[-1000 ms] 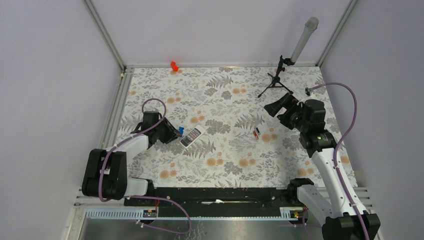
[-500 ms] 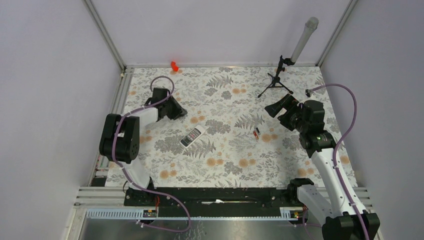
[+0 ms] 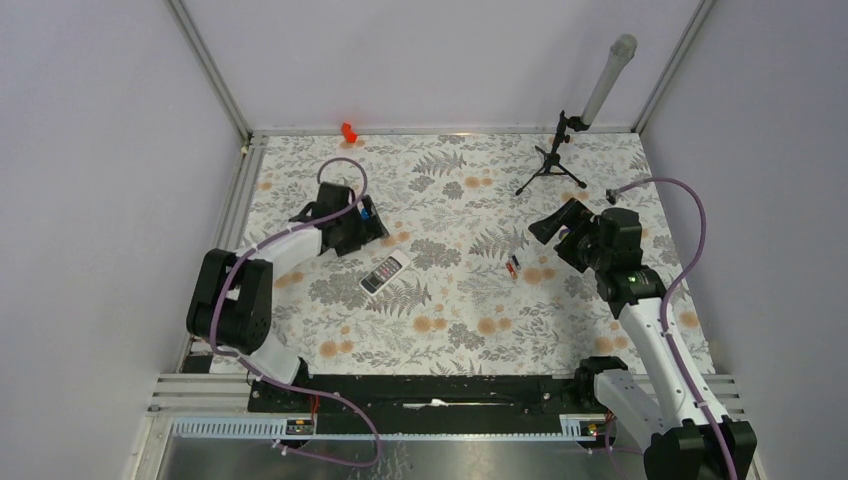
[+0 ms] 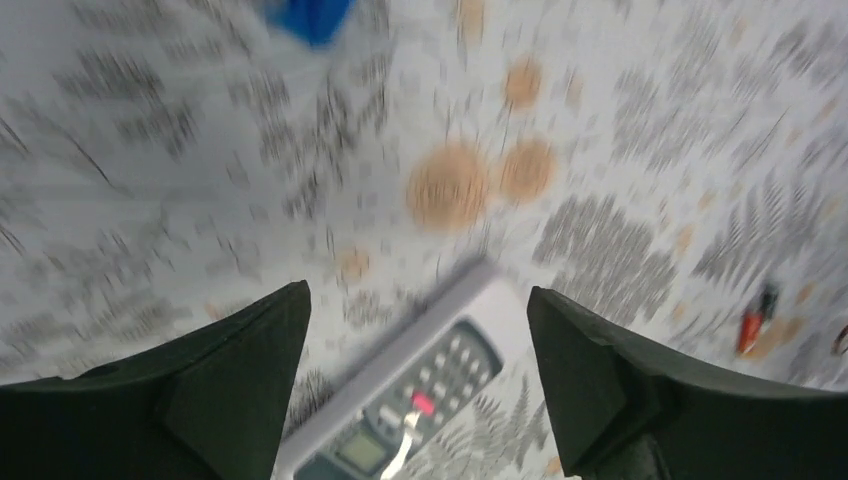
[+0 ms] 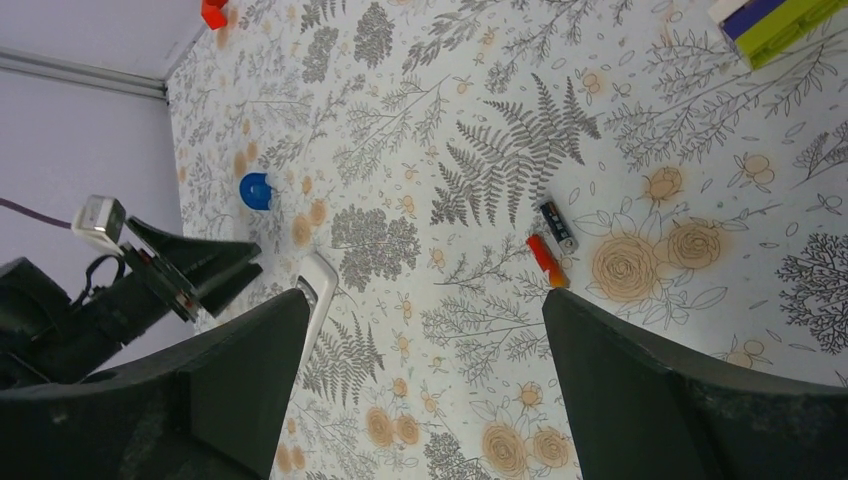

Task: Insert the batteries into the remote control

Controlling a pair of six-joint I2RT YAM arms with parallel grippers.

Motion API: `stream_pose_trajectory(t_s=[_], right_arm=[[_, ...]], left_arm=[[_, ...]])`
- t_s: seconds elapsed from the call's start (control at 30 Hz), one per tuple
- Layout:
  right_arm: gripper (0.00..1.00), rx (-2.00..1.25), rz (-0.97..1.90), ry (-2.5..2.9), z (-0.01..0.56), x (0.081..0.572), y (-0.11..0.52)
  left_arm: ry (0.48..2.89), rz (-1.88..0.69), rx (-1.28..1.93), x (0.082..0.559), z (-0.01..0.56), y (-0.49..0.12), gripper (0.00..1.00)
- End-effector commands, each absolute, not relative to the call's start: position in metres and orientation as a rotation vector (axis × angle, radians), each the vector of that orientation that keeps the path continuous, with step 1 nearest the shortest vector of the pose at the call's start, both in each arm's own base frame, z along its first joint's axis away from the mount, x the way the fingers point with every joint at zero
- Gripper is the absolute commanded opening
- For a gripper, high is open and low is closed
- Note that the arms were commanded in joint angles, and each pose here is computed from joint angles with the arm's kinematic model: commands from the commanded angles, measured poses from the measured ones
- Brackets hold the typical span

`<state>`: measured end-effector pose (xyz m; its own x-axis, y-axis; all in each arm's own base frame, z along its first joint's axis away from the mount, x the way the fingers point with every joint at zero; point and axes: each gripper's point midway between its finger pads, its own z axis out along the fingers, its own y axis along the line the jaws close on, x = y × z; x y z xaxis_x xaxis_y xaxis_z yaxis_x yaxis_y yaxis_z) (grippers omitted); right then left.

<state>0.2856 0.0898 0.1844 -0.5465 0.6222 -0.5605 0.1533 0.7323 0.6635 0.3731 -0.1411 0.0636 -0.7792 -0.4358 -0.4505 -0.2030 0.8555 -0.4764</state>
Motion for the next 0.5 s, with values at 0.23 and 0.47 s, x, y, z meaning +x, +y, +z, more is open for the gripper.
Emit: stream_pose_trajectory(t_s=[0.23, 0.47], right_arm=[[0.95, 0.592, 0.742, 2.091, 0.18, 0.284, 0.093], [0.95, 0.598, 0.741, 2.109, 0.172, 0.279, 0.093]], left_arm=[[2.602, -0.584, -0.334, 0.301, 0.026, -0.157, 0.94], [2.632, -0.594, -0.202, 0.27, 0.023, -0.177, 0.94]])
